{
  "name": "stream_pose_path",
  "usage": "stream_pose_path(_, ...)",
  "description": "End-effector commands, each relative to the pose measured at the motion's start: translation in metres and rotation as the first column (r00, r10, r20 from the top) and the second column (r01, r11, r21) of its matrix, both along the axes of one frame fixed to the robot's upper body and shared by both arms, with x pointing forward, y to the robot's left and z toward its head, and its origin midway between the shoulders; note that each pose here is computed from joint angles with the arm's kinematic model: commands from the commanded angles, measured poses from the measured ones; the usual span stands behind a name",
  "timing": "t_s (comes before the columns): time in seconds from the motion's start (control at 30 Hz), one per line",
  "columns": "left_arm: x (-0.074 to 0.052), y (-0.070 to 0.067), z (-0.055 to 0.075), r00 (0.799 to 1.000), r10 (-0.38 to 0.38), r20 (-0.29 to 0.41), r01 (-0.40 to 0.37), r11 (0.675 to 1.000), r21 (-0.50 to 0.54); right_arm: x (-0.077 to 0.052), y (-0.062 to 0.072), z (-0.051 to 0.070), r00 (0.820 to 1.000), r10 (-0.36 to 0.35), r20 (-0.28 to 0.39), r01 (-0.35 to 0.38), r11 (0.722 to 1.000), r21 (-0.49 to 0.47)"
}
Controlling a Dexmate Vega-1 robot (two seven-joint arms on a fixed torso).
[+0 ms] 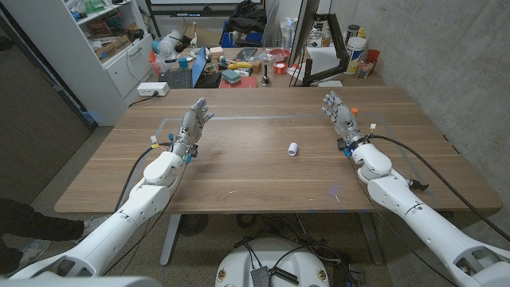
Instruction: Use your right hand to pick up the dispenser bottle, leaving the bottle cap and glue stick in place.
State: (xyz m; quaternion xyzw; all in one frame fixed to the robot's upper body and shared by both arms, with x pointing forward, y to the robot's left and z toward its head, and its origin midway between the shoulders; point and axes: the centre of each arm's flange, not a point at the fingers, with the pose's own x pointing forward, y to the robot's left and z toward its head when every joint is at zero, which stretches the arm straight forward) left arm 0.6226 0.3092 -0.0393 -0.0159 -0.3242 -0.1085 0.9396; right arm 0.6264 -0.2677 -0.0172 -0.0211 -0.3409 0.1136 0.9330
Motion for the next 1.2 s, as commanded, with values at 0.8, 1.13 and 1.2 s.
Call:
stream_pose_path(0.8, 0.012, -0.002, 0.004, 0.999, -0.034, 0.001, 0.034, 0.999, 0.021, -0.028, -0.015, 0.018, 0.989, -0.125, 0.085, 0.136, 0.98, -0.143)
stream_pose_path(1.13, 0.013, -0.002, 0.005, 0.999, -0.04, 0.003, 0.04, 0.999, 0.025, -0.038, -0.019, 0.023, 0.982, -0.156, 0.11, 0.176, 0.963, -0.202)
stream_pose_path(1.2, 0.013, -0.003, 0.005, 0.999, -0.041, 0.001, 0.041, 0.999, 0.028, -0.041, -0.021, 0.024, 0.979, -0.168, 0.119, 0.191, 0.957, -0.22)
